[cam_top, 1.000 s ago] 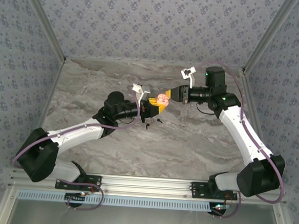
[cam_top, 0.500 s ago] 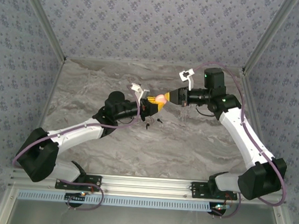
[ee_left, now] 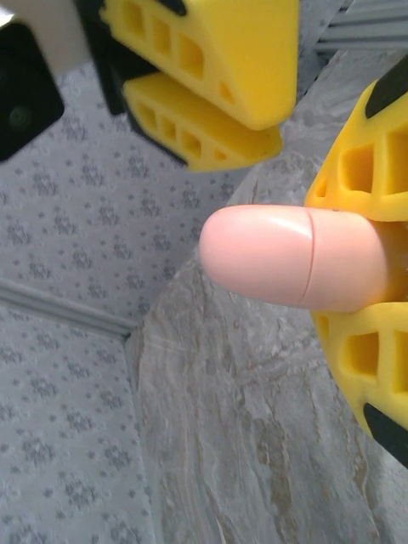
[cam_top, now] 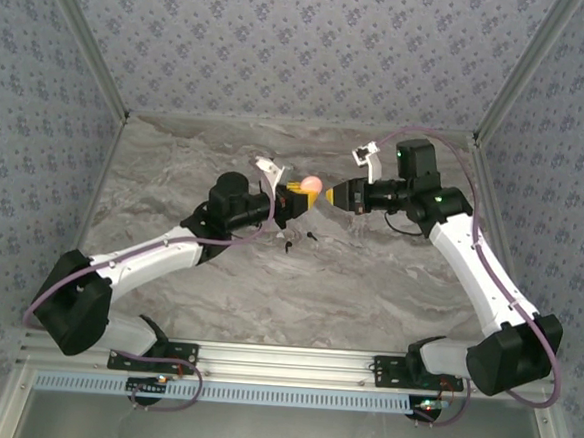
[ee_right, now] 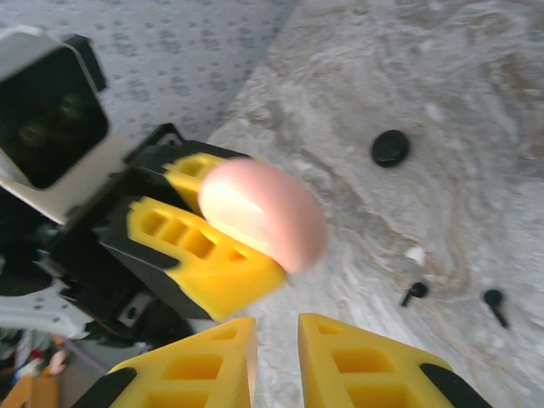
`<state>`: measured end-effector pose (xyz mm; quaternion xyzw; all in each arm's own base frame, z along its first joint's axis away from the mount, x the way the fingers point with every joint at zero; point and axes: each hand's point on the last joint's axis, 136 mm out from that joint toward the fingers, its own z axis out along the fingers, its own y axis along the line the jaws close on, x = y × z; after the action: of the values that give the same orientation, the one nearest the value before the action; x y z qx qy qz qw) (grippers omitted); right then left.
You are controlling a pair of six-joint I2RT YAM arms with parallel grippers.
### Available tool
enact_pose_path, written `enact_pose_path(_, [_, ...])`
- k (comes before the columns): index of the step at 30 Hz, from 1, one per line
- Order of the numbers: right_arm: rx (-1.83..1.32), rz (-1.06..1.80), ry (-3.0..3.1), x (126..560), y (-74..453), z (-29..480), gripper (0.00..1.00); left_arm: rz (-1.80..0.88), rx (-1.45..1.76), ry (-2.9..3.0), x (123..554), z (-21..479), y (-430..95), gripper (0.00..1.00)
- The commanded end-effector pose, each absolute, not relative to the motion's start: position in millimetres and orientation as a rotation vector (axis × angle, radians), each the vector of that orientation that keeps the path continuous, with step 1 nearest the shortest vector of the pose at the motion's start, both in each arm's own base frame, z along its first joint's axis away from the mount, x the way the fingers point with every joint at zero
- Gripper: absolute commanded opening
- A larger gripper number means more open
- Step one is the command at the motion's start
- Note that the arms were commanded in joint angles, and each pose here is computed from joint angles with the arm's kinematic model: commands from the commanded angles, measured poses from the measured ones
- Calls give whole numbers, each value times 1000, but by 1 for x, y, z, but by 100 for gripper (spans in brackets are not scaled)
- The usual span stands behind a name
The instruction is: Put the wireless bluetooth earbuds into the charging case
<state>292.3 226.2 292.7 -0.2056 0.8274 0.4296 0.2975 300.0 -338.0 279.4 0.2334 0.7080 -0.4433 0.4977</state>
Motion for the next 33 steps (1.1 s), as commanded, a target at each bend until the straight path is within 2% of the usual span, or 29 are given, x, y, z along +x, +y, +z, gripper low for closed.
enact_pose_path(1, [-448,937,2318,297,195,268,22,-1010,453,1820,325,270,-329,13])
enact_pose_path(15, [-310,834,2454,281,159,224,22,-930,148,2325,393,185,-304,16])
enact_pose_path(33, [-219,810,2526,262,148,193,23,-973,-9,2557,465,98,-318,14])
